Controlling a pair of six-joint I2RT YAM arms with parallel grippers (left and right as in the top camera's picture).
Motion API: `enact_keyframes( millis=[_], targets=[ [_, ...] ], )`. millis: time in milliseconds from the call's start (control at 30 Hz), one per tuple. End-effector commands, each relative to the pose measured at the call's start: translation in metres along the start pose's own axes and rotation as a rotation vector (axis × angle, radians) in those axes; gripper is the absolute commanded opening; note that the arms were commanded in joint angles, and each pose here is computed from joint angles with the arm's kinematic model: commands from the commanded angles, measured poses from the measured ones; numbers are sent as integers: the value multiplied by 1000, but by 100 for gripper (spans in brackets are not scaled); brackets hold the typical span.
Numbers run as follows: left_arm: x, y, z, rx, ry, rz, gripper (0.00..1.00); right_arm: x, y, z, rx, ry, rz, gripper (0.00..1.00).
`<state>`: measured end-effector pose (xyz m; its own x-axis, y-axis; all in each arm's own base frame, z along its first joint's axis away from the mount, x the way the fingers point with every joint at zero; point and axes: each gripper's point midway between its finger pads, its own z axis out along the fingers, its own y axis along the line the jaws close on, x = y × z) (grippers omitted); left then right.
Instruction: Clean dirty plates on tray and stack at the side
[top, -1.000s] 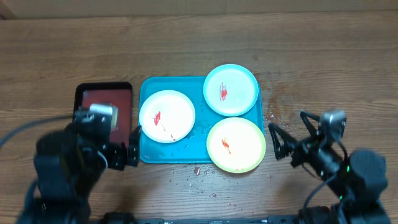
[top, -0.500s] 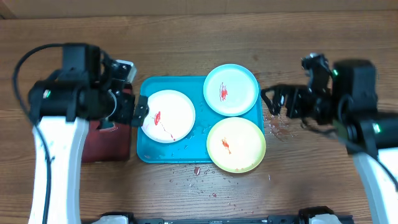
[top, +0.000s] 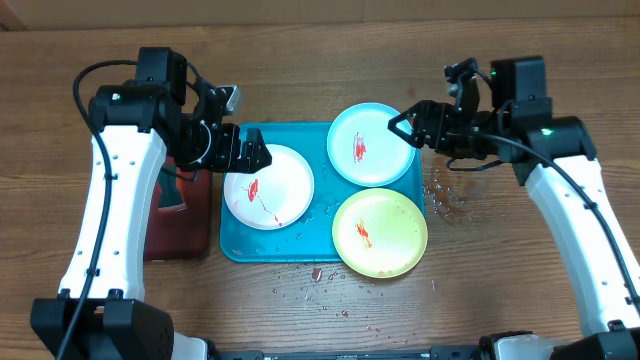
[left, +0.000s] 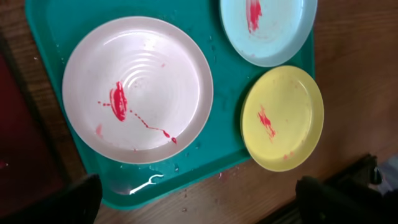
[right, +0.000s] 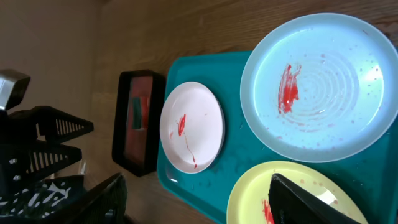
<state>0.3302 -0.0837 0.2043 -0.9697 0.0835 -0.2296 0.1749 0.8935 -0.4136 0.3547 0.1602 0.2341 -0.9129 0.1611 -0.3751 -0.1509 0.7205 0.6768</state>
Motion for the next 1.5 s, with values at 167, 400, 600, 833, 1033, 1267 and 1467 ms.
enact_keyframes(
  millis=[167, 400, 600, 833, 1033, 1267, 1467],
  targets=[
    [-30, 55, -89, -471, -214, -221, 100, 1, 23, 36, 248, -130, -17, 65],
    [-31, 68, -108, -584, -244, -223, 100, 26, 32, 98, 304, -73, -63, 54],
    [-28, 69, -108, -589, -233, -232, 100, 56, 12, 146, 362, 37, -24, 42],
    [-20, 90, -118, -626, -251, -363, 100, 77, -6, 189, 413, 81, -20, 34],
    [-15, 111, -122, -645, -242, -421, 100, 97, -15, 216, 431, 128, -65, 33],
    [-4, 128, -109, -658, -166, -414, 100, 113, -24, 235, 463, 153, -110, 33],
    [-4, 136, -96, -664, -119, -397, 100, 116, -30, 251, 456, 153, -141, 32]
  ],
)
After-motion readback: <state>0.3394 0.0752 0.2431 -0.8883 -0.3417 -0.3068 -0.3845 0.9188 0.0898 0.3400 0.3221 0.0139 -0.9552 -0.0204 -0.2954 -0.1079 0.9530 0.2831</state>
